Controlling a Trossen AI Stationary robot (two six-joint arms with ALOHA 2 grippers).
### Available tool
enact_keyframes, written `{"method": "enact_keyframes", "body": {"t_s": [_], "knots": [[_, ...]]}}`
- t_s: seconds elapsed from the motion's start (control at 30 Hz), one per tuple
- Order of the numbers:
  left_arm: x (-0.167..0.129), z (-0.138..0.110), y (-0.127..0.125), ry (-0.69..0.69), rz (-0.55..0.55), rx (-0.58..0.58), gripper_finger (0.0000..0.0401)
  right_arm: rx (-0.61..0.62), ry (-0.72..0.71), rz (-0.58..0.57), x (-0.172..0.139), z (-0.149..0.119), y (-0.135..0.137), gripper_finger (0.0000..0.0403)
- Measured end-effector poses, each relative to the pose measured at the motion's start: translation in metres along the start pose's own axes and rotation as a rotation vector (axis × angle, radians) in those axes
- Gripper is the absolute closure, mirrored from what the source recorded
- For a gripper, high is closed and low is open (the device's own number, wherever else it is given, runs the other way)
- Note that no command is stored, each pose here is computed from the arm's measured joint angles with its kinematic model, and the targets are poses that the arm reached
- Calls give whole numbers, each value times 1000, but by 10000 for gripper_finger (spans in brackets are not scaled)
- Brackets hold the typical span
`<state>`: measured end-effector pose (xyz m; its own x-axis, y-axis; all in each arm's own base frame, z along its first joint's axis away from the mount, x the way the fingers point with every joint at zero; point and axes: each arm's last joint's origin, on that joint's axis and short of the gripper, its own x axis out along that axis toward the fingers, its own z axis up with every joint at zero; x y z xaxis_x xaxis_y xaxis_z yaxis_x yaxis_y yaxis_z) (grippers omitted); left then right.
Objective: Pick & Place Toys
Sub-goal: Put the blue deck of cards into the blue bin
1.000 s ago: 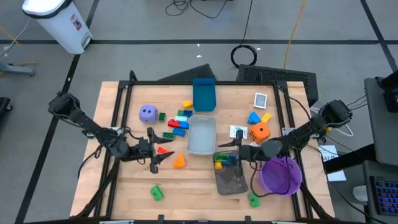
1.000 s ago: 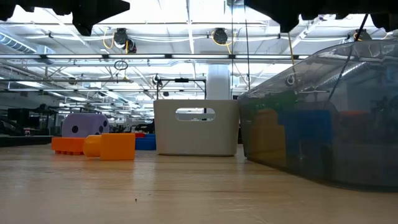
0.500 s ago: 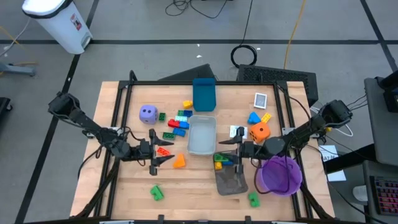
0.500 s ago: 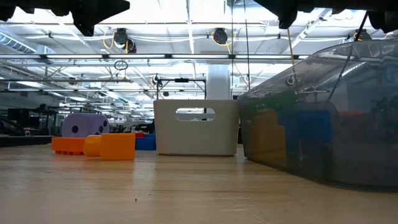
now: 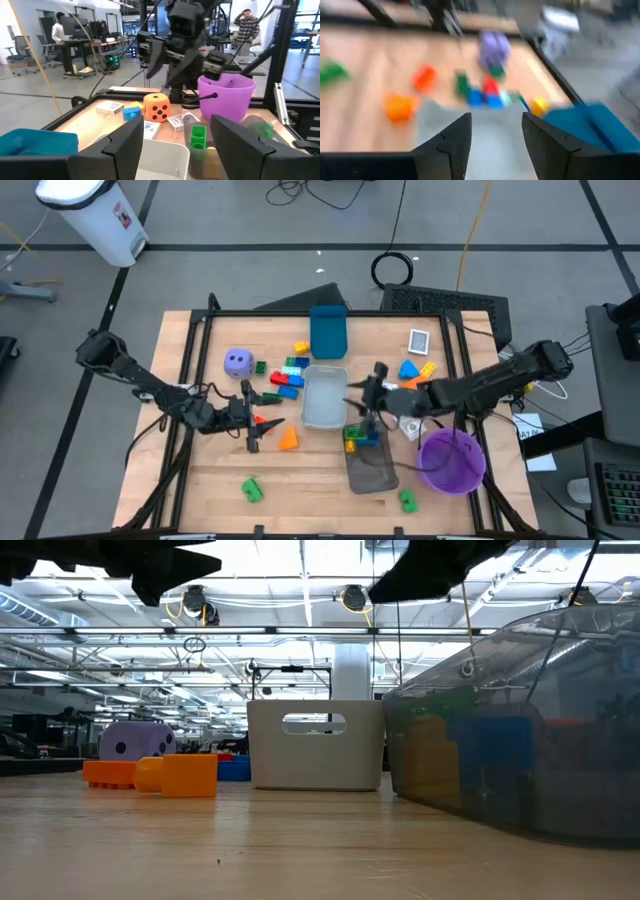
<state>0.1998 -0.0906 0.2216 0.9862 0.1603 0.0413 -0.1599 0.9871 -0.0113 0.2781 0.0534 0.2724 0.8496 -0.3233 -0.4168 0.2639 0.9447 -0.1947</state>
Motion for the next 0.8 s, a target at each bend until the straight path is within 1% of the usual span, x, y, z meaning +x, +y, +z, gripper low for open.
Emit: {"method": "enact_keyframes", "body": {"t_s": [0.1, 0.17, 0.27, 0.3, 0.37, 0.5, 0.57, 0.63, 0.7, 0.8], "knots": [[2, 0, 2, -1, -7, 4, 164, -37, 170, -27, 0, 4, -19, 239], [3, 0, 3, -2, -15, 9, 164, -49, 251, -58, 1, 4, -33, 239], [4, 0, 5, 1, -20, 15, 164, -75, 352, -114, 6, -3, -56, 239], [5, -1, 7, 3, -16, 18, 164, -86, 391, -111, 8, -6, -63, 239], [7, -1, 9, 4, -6, 32, 164, -79, 465, -72, 11, -13, -79, 239], [11, -1, 16, 4, 31, 60, 164, 36, 542, 64, 19, -22, -102, 238], [13, -1, 20, 5, 50, 61, 164, 61, 576, 80, 20, -27, -112, 232], [15, -1, 24, 7, 57, 63, 164, 62, 596, 69, 25, -30, -117, 222], [17, -3, 27, 19, 46, 69, 164, 64, 644, 72, 26, -36, -120, 208], [20, -6, 31, 49, 24, 58, 164, 91, 663, 121, 33, -39, -119, 179]]}}
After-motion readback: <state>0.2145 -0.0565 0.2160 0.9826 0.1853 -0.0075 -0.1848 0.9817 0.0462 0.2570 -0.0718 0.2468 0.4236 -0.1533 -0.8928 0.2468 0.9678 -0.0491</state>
